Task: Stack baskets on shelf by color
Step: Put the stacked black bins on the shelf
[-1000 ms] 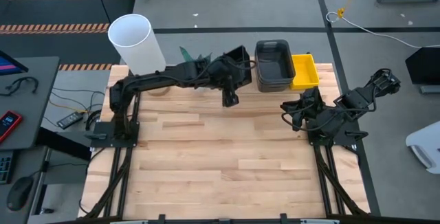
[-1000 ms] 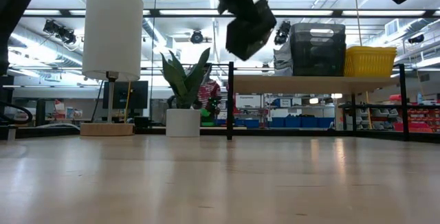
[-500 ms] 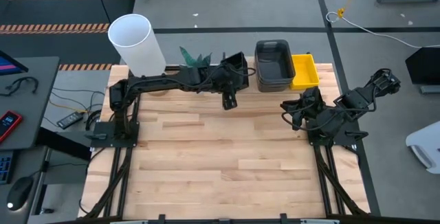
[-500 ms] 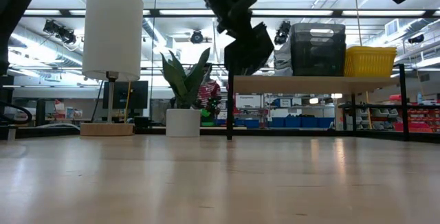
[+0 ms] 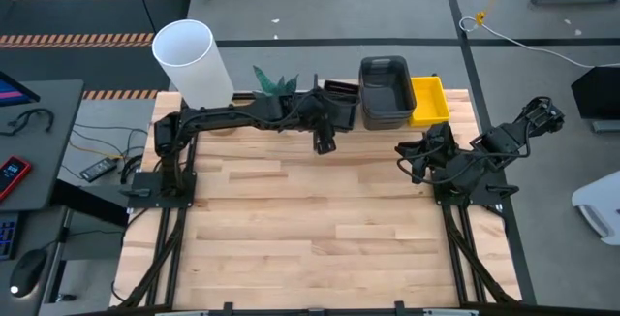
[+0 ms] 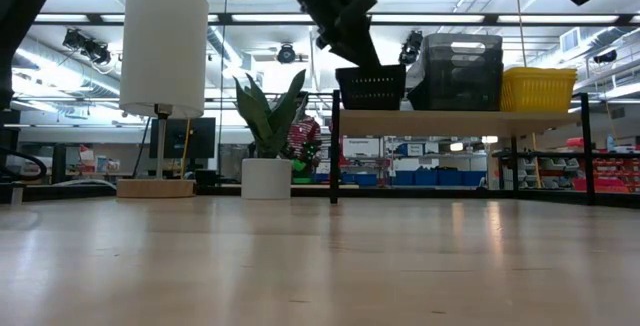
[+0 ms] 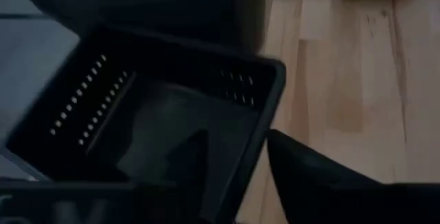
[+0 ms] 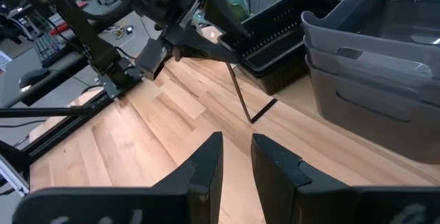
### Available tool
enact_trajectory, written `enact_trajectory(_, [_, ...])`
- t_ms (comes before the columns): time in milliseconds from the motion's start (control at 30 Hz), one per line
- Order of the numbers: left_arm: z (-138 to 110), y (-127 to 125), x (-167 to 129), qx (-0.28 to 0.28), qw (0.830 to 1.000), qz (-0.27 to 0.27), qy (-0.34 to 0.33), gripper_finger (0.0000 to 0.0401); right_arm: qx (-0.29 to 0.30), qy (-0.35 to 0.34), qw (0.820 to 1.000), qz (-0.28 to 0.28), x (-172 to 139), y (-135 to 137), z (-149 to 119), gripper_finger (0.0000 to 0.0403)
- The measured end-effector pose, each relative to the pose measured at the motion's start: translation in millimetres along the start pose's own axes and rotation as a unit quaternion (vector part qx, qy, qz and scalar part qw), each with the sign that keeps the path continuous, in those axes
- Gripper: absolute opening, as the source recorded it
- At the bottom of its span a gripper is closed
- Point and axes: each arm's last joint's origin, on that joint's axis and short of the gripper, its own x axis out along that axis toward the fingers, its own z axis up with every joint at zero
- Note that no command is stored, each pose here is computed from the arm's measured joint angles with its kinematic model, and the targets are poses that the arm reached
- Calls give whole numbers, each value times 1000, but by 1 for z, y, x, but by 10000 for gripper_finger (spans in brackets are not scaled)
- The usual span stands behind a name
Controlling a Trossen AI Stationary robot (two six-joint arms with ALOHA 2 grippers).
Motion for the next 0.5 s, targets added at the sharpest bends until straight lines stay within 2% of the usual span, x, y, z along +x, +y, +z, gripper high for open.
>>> enact_trajectory(133, [9,-2,-6,5,1000,0,-20,196,1,0,1000,1,0,0,0,82])
enact_trajectory(233, [21,-1,-15,9,999,1,-41,212,1,0,1000,2,0,0,0,82])
enact_trajectory(367, [32,3,-28,-9,999,-3,-51,211,-1,7,1000,15,-7,-8,3,79])
enact_trajectory(500, [43,4,-45,-48,992,-59,-96,191,7,6,999,32,-13,-25,-2,63])
